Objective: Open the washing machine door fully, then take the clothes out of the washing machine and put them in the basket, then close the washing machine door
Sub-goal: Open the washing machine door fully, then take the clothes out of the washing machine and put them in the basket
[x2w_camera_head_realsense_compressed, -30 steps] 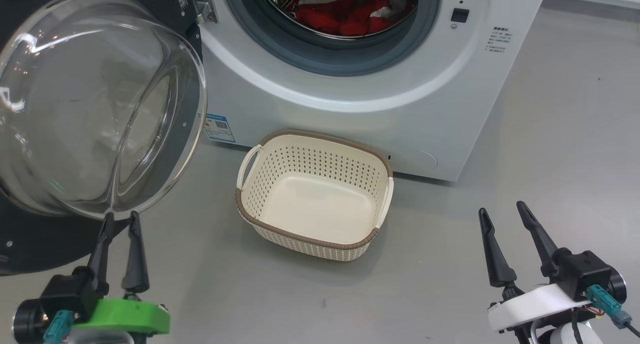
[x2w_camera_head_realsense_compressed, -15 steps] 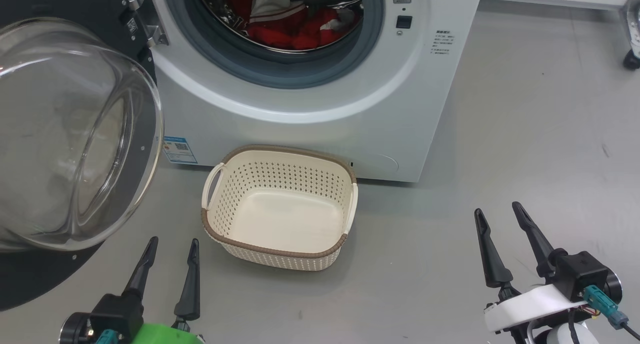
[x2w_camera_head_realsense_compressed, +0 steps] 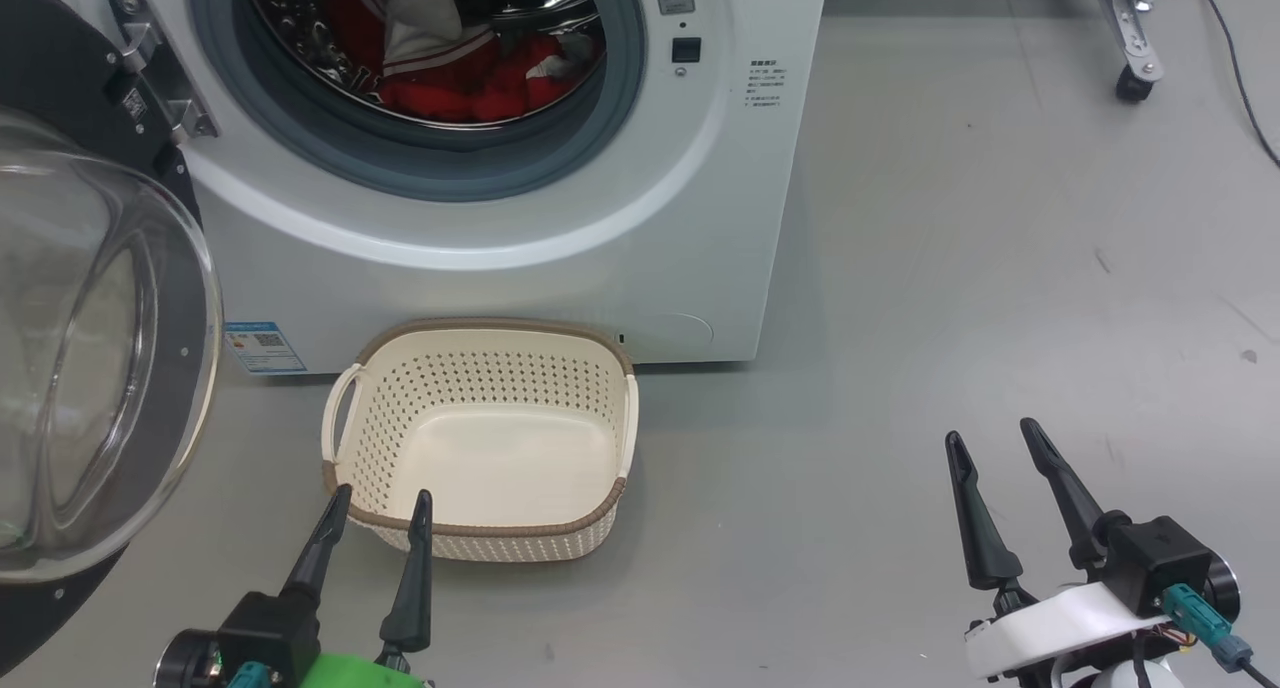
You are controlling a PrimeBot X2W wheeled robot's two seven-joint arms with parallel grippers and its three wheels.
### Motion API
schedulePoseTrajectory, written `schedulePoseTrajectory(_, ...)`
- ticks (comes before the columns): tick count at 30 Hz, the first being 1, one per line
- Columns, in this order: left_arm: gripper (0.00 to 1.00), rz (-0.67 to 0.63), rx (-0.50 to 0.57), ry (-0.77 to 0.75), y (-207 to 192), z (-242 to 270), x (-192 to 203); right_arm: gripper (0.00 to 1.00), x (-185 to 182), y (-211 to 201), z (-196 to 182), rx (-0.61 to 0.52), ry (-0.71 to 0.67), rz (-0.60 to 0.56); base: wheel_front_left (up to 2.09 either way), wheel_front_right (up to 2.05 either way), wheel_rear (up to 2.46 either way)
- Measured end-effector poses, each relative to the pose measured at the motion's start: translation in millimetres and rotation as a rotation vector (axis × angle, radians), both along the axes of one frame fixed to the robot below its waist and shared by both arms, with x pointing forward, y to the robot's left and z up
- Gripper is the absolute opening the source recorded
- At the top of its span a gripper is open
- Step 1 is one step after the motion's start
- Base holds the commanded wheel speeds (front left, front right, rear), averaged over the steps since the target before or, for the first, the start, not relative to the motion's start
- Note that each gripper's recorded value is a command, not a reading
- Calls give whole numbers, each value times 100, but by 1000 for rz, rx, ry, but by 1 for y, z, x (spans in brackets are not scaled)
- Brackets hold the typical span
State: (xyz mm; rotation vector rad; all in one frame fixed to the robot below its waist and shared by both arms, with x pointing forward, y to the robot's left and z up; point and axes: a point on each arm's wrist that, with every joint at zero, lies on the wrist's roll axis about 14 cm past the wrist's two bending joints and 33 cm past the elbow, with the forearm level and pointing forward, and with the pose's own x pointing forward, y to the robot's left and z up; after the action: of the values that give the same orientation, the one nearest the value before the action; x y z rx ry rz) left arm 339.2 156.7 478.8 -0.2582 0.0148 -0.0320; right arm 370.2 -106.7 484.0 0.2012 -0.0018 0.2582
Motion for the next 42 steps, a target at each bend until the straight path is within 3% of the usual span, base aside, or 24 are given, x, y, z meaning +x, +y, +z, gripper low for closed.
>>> schedulePoseTrajectory(10,100,-77,-5,15,-27,-5,6,100,-10,-23,-2,-5,8,-72,0,0,0)
schedulePoseTrajectory(42,100,-62,9,31,-34,-7,5,100,-17,-28,3,0,-3,-89,0,0,0)
